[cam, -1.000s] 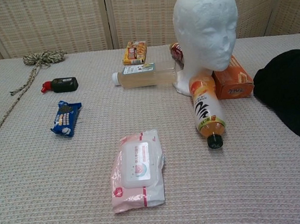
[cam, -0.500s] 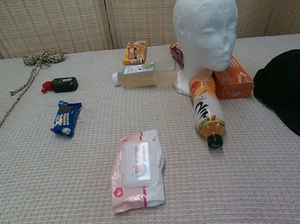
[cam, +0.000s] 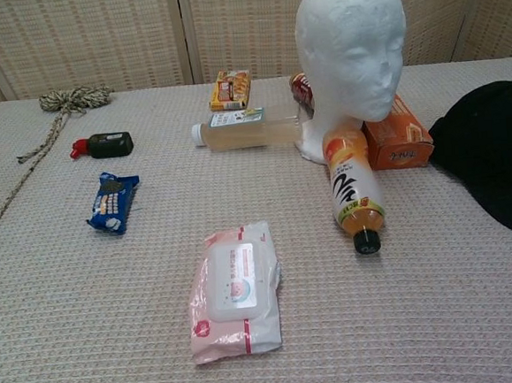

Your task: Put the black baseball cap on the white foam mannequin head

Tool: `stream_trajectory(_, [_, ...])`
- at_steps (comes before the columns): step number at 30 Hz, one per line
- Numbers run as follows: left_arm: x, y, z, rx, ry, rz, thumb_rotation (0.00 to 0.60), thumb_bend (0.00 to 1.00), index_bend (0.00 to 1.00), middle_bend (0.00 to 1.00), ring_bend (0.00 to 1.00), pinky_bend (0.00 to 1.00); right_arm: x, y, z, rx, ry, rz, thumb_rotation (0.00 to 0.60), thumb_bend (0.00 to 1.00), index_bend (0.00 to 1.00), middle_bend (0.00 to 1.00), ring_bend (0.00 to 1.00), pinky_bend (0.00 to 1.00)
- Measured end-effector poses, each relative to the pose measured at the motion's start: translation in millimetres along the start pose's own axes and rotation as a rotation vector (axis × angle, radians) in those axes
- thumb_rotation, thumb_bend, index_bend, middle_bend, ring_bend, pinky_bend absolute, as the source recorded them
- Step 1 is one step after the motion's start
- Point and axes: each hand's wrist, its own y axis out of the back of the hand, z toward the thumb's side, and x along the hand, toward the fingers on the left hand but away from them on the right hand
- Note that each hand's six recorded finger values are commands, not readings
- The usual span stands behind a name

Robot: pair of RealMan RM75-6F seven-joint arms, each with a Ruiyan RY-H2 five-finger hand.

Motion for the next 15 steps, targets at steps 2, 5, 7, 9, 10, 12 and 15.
stream_trajectory(2, [0.3,0.3,-0.5,0.000,0.003,0.003,0.600,0.11,0.16,0.05,0.00,0.18,-0.6,-0.8,-0.2,0.002,-0.002,0.004,0.600,0.23,0.42,1.00,1.00,1.00])
stream_trajectory(5, [0.3,2.2,-1.5,0.001,0.008,0.014,0.600,0.11,0.16,0.06,0.00,0.18,-1.2,-5.5,0.6,0.003,-0.004,0.025,0.600,0.23,0.35,1.00,1.00,1.00])
stream_trajectory(7, [0.3,2.6,-2.0,0.004,0.010,0.018,0.600,0.11,0.16,0.06,0.00,0.18,-2.1,-6.2,2.8,-0.002,-0.002,0.023,0.600,0.23,0.33,1.00,1.00,1.00])
stream_trajectory(9, [0.3,3.0,-2.4,0.006,0.012,0.022,0.600,0.11,0.16,0.06,0.00,0.18,-4.7,-5.1,3.6,-0.008,-0.007,0.015,0.600,0.23,0.32,1.00,1.00,1.00])
stream_trajectory(10, [0.5,3.2,-2.7,0.007,0.014,0.024,0.600,0.11,0.16,0.06,0.00,0.19,-6.1,-4.6,3.9,-0.010,-0.009,0.011,0.600,0.23,0.31,1.00,1.00,1.00])
stream_trajectory(12, [1.1,3.8,-3.0,0.007,0.018,0.032,0.600,0.11,0.16,0.06,0.00,0.19,-9.6,-3.2,4.8,-0.017,-0.015,0.001,0.600,0.23,0.30,1.00,1.00,1.00])
stream_trajectory(15, [2.1,4.4,-3.6,0.005,0.025,0.043,0.600,0.11,0.17,0.07,0.00,0.19,-15.0,-0.9,6.6,-0.032,-0.025,-0.016,0.600,0.24,0.30,1.00,1.00,1.00])
